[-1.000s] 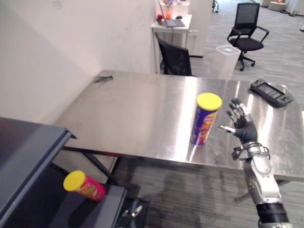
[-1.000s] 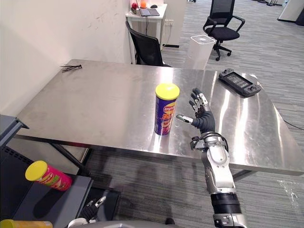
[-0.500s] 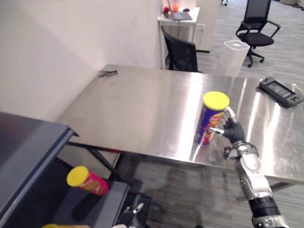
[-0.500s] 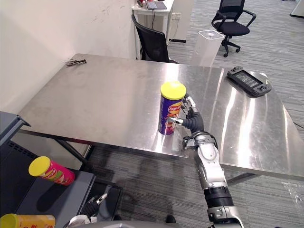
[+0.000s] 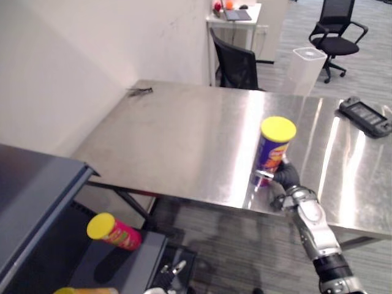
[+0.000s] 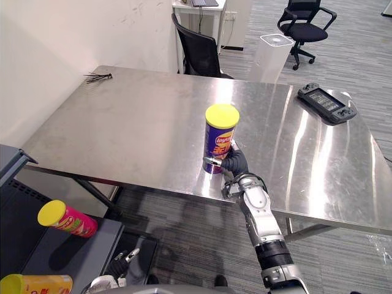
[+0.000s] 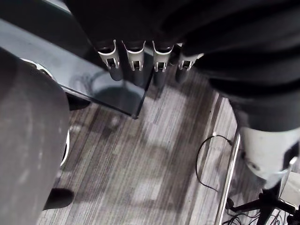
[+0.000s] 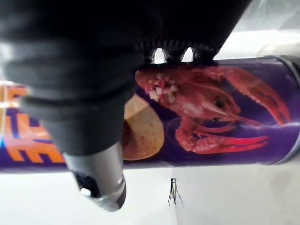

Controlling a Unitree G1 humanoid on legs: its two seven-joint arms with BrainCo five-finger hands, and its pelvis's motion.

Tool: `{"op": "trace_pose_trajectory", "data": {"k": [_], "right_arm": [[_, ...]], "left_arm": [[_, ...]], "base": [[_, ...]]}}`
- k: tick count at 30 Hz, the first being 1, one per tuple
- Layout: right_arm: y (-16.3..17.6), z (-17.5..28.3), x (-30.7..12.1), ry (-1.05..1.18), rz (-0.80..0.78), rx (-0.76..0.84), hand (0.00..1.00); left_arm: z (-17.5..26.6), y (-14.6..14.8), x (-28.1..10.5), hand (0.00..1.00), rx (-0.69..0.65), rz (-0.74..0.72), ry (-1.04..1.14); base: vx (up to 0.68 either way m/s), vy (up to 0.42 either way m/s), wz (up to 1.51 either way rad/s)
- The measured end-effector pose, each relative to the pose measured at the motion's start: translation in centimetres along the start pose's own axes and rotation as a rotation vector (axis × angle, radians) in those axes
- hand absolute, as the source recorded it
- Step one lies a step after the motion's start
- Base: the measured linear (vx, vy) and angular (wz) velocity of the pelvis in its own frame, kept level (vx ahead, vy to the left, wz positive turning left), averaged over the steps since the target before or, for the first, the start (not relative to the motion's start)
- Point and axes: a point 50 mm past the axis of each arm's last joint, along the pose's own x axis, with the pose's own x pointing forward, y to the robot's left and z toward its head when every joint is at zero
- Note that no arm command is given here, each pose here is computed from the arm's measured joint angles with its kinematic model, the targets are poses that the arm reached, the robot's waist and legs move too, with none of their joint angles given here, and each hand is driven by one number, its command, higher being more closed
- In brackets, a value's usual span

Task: Put the gum and the chips on the shelf.

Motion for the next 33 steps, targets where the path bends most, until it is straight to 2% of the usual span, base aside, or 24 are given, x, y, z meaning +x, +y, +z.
{"op": "trace_pose_trajectory", "data": {"k": [9, 16, 19, 24, 33], "right_arm": [[0.2, 0.0, 0.3, 0.000, 0.003, -0.028, 1.00], [0.0, 0.3, 0.4, -0.018, -0.070, -0.041, 1.00], [-0.9, 1.9, 0.3, -0.083, -0.125, -0.044, 1.00], [-4.4, 7.9, -1.5, -0.347, -0.302, -0.094, 1.00], [-8.2, 11.6, -6.0, -0.520, -0.494, -0.166, 1.00]], "left_arm": [[0.1, 0.0, 0.0, 0.00, 0.003, 0.010, -0.005], [0.2, 0.1, 0.0, 0.00, 0.004, 0.019, -0.008], [0.2, 0.1, 0.0, 0.00, 0.004, 0.025, -0.011], [0.2, 0.2, -0.2, 0.00, -0.005, 0.039, -0.025], [-0.5, 0.6, -0.4, 0.00, -0.044, 0.061, -0.012]], "base": [[0.00, 0.000, 0.00], [0.00, 0.000, 0.00], [0.00, 0.000, 0.00], [0.00, 0.000, 0.00], [-0.01, -0.005, 0.04]]}}
